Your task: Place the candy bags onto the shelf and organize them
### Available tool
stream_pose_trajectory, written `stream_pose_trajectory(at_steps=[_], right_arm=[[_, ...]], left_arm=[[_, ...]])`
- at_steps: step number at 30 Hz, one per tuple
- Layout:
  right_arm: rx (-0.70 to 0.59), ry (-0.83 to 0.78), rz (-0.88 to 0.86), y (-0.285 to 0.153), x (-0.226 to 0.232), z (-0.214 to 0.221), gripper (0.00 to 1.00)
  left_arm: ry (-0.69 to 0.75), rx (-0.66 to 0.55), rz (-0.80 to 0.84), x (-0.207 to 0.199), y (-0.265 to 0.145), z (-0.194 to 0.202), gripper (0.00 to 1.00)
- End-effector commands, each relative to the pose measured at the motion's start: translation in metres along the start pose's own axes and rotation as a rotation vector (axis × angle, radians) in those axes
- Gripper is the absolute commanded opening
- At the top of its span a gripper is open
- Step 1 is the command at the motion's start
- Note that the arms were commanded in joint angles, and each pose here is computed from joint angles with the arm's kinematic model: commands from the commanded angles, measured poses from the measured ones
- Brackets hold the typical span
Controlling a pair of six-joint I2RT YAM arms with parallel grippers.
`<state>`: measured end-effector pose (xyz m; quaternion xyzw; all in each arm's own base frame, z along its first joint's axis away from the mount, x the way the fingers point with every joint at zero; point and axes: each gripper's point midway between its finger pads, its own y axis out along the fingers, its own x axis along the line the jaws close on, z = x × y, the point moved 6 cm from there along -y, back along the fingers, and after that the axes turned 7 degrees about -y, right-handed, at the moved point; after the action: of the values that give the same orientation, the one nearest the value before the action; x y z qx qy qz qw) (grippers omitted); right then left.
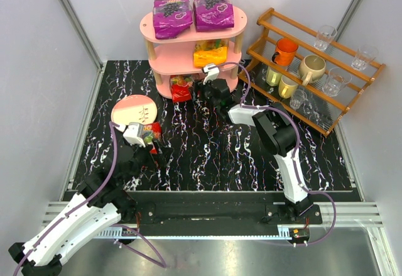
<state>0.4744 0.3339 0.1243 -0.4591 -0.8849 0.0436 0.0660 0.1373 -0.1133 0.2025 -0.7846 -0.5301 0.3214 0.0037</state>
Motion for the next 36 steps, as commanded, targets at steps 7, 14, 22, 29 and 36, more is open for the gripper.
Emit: stream_pose_trajectory(at_steps=[7, 14, 22, 29, 36], right_arm=[[-0.169, 0.183, 0.013, -0.001, 0.003, -0.025, 0.73], [-0.15, 0.205, 0.024, -0.013, 0.005, -0.013, 0.73], [-0.099, 0.182, 0.048, -0.046, 0.04, -0.004, 0.59], [-0.091, 0.239, 0.013, -0.039, 0.051, 0.01, 0.0], [-0.073, 0.239, 0.015, -0.013, 0.053, 0.004, 0.0]], left_arm=[[0.007, -0.039, 0.031, -0.01, -0.002, -0.016, 0.99], [0.009, -0.044, 0.031, -0.01, -0.003, -0.017, 0.99], [-0.001, -0.084, 0.02, -0.011, -0.012, -0.027, 0.99], [-0.006, -0.138, -0.002, -0.016, -0.028, -0.049, 0.99], [0.018, -0.14, -0.026, -0.02, -0.029, -0.06, 0.99]])
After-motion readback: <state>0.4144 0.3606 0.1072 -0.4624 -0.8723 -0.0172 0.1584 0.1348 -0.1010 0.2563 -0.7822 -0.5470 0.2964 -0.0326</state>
